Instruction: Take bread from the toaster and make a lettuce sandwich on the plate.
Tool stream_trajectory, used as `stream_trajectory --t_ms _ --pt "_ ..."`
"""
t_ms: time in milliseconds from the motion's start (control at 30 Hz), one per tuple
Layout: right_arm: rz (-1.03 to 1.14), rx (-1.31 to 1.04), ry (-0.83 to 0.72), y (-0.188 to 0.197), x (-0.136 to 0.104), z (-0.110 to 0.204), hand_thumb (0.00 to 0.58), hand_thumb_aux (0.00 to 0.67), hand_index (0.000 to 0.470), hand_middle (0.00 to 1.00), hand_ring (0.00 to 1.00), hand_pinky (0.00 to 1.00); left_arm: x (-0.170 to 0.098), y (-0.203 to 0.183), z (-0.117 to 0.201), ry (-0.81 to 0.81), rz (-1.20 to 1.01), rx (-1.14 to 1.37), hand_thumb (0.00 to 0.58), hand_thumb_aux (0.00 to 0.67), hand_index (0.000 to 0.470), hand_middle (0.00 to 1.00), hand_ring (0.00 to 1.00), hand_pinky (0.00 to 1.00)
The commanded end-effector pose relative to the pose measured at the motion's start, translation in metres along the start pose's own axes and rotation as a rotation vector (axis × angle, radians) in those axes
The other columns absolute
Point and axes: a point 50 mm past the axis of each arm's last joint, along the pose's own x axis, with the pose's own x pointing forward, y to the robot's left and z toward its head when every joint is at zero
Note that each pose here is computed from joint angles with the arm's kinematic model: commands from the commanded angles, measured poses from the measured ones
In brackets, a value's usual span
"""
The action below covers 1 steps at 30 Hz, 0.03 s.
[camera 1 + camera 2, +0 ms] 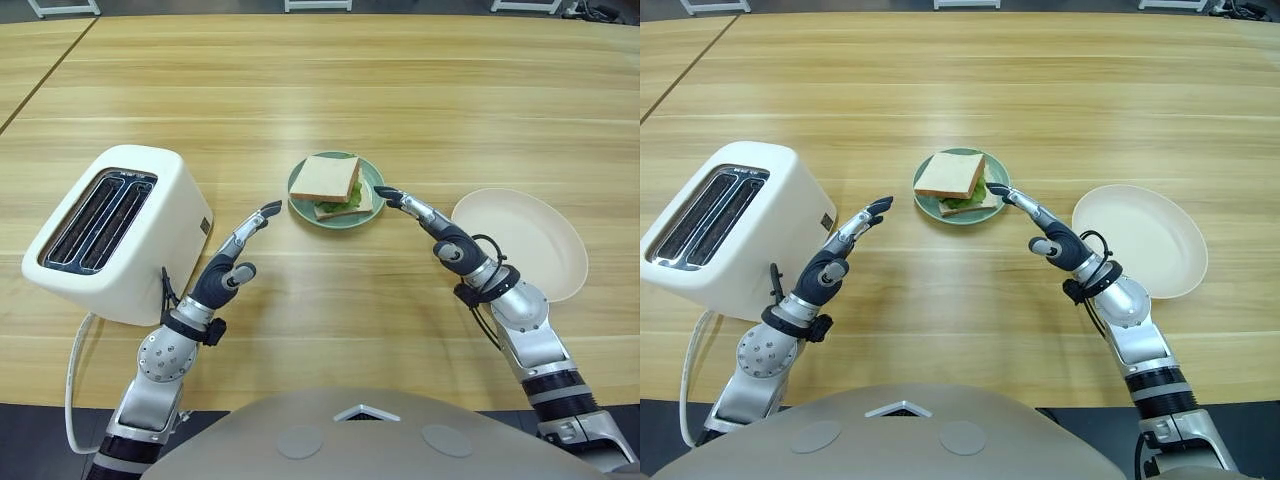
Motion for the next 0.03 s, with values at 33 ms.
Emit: stream_trajectory --t_ms 33 --pt "0.005 0.04 0.011 0.0017 0.0001 -0.0042 0.0 0.0 0.0 0.0 0.0 0.0 -0.0016 0.0013 -0.0091 0.017 0.009 -0.046 0.0 0.0 0.0 0.0 0.0 0.0"
